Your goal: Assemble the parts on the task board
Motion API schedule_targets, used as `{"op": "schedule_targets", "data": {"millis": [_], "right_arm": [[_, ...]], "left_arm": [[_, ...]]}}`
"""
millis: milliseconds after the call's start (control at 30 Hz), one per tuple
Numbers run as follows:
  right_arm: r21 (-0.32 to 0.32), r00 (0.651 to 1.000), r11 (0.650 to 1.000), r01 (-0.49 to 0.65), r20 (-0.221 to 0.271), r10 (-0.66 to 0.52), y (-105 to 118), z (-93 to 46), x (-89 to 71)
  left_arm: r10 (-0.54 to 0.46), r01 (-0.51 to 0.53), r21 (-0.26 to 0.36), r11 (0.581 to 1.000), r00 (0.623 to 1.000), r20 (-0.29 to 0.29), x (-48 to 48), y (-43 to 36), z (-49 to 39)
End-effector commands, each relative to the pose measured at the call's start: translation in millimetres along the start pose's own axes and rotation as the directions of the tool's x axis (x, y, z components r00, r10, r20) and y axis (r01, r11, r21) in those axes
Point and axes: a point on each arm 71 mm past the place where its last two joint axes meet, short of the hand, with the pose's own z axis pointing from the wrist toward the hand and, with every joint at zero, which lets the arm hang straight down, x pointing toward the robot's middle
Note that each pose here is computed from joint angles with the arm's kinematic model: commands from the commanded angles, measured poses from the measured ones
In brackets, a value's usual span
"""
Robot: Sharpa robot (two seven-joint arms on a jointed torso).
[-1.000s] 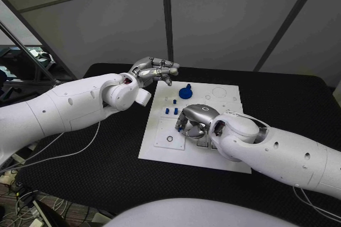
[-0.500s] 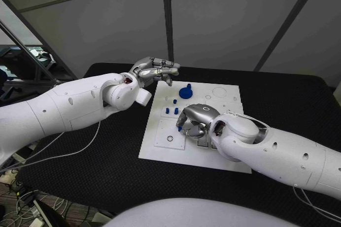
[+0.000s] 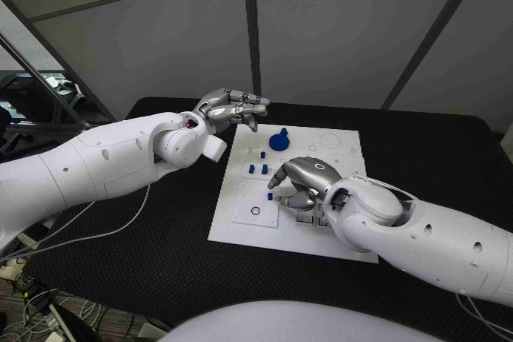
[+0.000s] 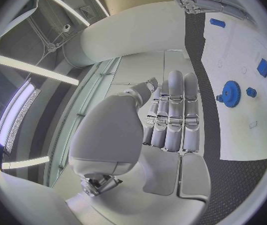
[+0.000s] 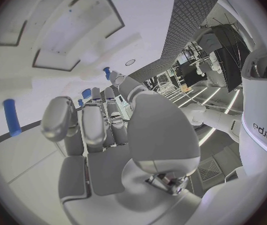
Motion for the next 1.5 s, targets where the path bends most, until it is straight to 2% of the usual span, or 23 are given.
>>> {"op": "schedule_targets", "data": {"millis": [33, 133, 267, 433, 567, 767, 1067, 1500], "right_arm": [[-0.022, 0.997, 1.0, -0.013, 0.075, 0.015, -1, -8.8, -9.0], [0.001, 0.997, 1.0, -0.015, 0.072, 0.015, -8, -17.5, -13.4], [0.063, 0.998, 0.998, -0.01, 0.067, 0.006, -25, -23.7, -29.9], [0.131, 0.998, 0.991, 0.008, 0.057, -0.015, -47, -26.0, -49.6], [0.17, 0.998, 0.985, 0.026, 0.046, -0.034, -61, -26.5, -58.4], [0.201, 0.999, 0.978, 0.05, 0.001, -0.052, -71, -25.5, -59.9], [0.222, 0.995, 0.972, 0.078, -0.075, -0.063, -74, -24.5, -55.7], [0.248, 0.99, 0.962, 0.118, -0.103, -0.095, -77, -22.9, -53.9]], "left_arm": [[-0.007, 0.007, 0.002, 1.0, 1.0, -0.009, -0.2, -1.3, -0.2], [-0.006, 0.006, 0.002, 1.0, 1.0, -0.007, -1.2, -1.3, -0.8], [-0.005, 0.005, 0.001, 1.0, 1.0, -0.004, -2.4, -1.4, -1.7], [-0.005, 0.005, 0.001, 1.0, 1.0, -0.003, -2.9, -1.3, -2.0], [-0.005, 0.005, 0.001, 1.0, 1.0, -0.003, -2.9, -1.2, -2.0], [-0.005, 0.005, 0.0, 1.0, 1.0, -0.003, -2.9, -1.0, -1.8], [-0.005, 0.005, -0.001, 1.0, 1.0, -0.003, -2.5, -0.8, -1.4], [-0.005, 0.005, -0.001, 1.0, 1.0, -0.003, -2.7, -0.7, -1.1]]}}
